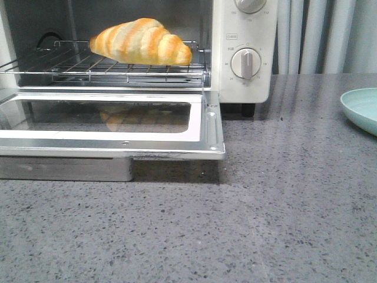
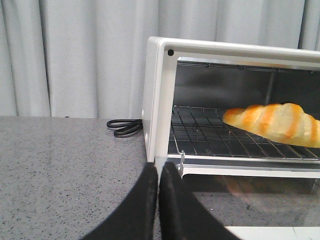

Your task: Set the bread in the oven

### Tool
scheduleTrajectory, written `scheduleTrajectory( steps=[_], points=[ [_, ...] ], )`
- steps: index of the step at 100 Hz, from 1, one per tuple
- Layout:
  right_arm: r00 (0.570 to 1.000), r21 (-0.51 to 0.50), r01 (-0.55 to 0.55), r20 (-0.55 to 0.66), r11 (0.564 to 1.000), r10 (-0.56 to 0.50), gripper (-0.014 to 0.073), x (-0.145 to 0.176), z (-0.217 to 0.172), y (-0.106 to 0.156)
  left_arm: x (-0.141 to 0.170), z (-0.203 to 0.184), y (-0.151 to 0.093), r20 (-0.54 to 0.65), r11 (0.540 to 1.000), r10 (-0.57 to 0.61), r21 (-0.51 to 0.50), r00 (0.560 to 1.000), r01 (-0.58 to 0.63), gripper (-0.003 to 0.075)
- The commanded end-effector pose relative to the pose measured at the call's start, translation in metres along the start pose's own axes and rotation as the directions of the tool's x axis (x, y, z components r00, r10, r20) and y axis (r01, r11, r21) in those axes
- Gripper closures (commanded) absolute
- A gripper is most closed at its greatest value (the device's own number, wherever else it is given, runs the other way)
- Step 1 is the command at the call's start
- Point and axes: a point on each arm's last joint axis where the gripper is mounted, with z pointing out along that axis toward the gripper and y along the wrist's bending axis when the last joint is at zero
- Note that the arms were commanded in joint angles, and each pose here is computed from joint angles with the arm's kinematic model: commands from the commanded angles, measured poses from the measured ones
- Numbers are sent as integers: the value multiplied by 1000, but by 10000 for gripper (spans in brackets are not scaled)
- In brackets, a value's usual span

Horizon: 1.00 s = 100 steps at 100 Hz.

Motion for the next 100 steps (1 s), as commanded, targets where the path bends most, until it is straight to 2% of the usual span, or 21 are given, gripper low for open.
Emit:
scheduleTrajectory(
  steps=[1,17,100],
  points=[
    [1000,2,5,29,1000,-5,286,2,0,0,-17,-6,0,130,1000,-8,2,991,8,741],
    [998,1,-47,31,999,47,286,1,0,0,-17,-6,0,130,1000,-8,2,991,8,741],
    [998,2,-46,37,999,46,286,0,0,0,-17,-6,0,130,1000,-8,2,991,8,741]
  ],
)
